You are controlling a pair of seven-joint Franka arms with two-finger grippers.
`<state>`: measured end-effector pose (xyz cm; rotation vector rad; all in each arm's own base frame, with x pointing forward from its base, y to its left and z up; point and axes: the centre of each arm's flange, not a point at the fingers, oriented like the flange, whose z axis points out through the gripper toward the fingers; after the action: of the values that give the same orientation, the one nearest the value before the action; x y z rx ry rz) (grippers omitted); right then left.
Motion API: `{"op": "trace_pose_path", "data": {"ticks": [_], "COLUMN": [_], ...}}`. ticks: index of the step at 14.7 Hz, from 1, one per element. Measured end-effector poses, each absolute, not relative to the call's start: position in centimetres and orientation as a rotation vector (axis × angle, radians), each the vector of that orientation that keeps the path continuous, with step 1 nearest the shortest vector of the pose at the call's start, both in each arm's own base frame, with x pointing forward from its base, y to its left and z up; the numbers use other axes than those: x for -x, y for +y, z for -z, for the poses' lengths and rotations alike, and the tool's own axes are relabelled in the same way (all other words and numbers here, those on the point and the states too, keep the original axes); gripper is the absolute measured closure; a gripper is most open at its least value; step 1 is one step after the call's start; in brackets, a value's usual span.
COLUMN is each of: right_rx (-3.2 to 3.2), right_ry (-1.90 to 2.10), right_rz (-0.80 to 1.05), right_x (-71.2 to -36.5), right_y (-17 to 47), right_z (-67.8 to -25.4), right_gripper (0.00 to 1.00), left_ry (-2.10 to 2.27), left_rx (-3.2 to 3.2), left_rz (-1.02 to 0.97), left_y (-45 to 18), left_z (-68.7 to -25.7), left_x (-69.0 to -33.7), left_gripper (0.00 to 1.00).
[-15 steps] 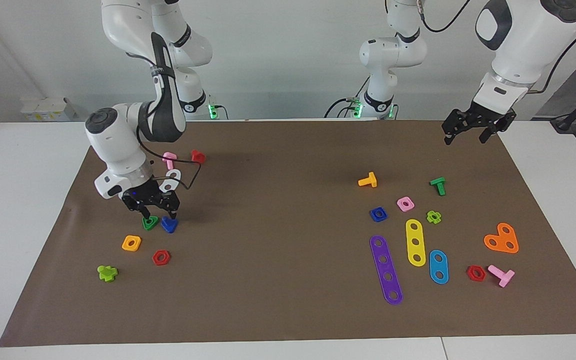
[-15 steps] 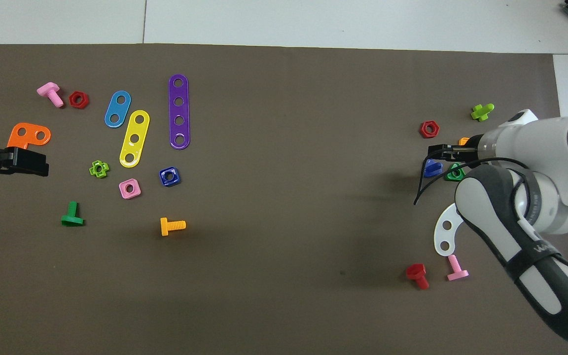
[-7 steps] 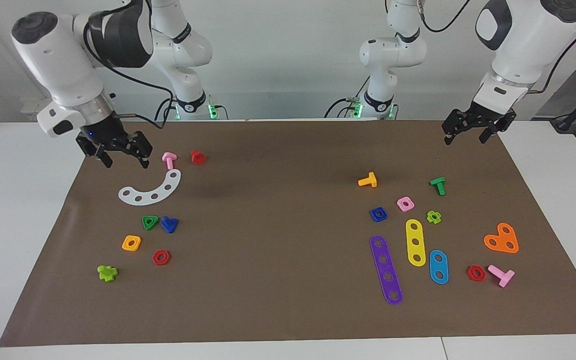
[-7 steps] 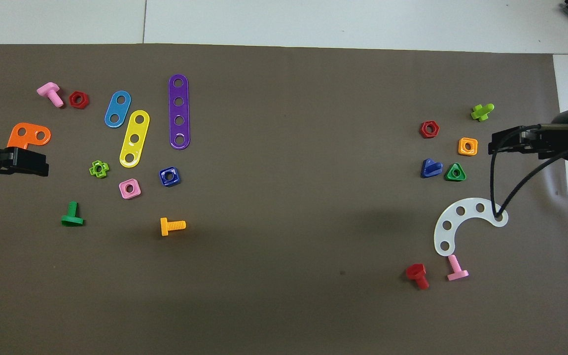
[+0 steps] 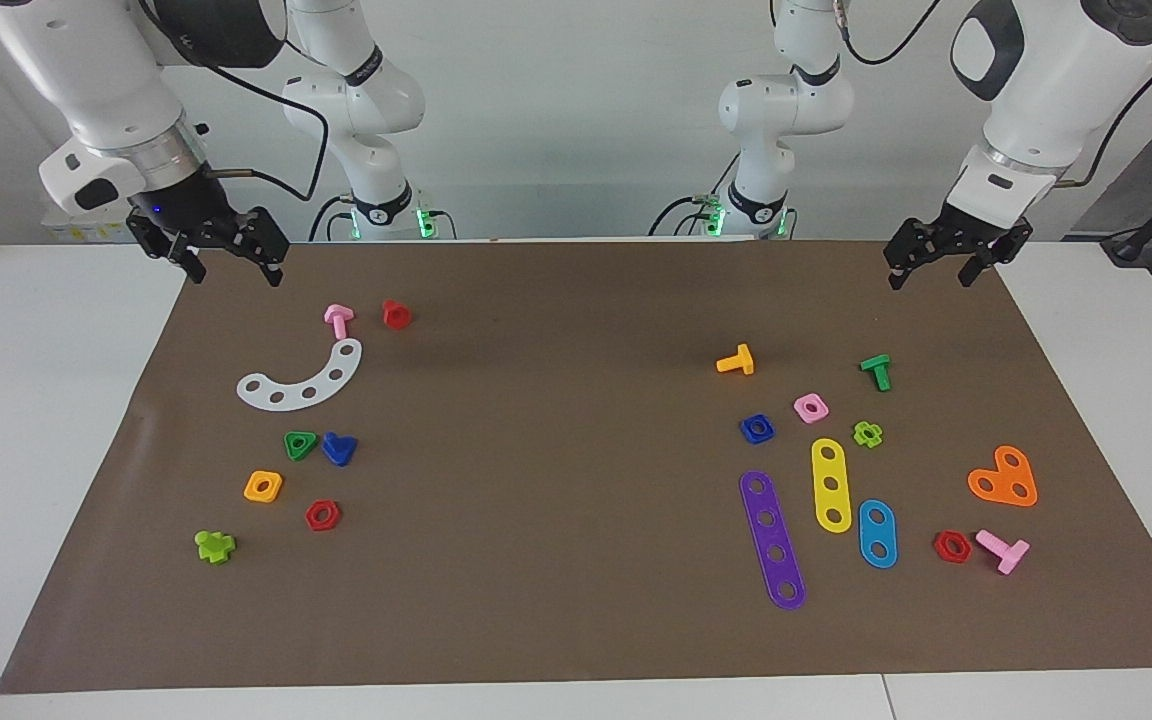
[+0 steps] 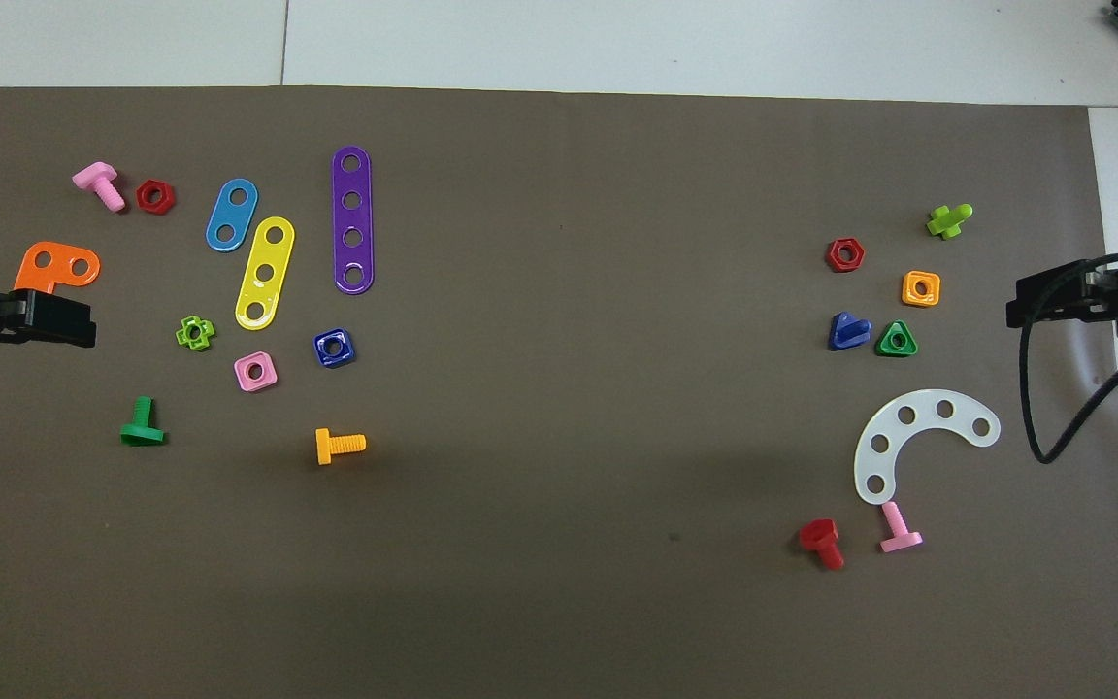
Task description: Unscrew and place screws in storage area
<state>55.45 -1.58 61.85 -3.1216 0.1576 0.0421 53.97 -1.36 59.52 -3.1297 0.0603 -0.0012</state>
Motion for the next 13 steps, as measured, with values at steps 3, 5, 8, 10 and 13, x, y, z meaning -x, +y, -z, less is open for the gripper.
{"op": "trace_pose_path", "data": {"ticks": [3,5,8,10,13], "right_rx": [3.150,3.178,3.177,3.163,3.159], "right_ry": [0.156,0.148,0.142,0.136,0.133], "right_rz": [-0.044,-0.041,-0.040,-0.039,-0.034], "right_x": [-55.44,-55.46,-55.48,-55.46,-55.44], "right_y": [-1.77,-1.74,-1.52,-1.18,-1.04], "right_z": [-61.79,-61.80,-61.82,-61.96,-62.19], "right_gripper": [0.00,0.00,0.00,0.00,0.00], "left_ry": [0.060,0.060,0.060,0.060,0.060], "left_rx": [3.130,3.130,3.130,3.130,3.130], "left_rz": [0.001,0.001,0.001,0.001,0.001], "left_y": [-1.36,-1.36,-1.36,-1.36,-1.36], "left_z": [-59.52,-59.52,-59.52,-59.52,-59.52], "left_x": [-53.97,-53.97,-53.97,-53.97,-53.97], "left_gripper": [0.00,0.00,0.00,0.00,0.00]}}
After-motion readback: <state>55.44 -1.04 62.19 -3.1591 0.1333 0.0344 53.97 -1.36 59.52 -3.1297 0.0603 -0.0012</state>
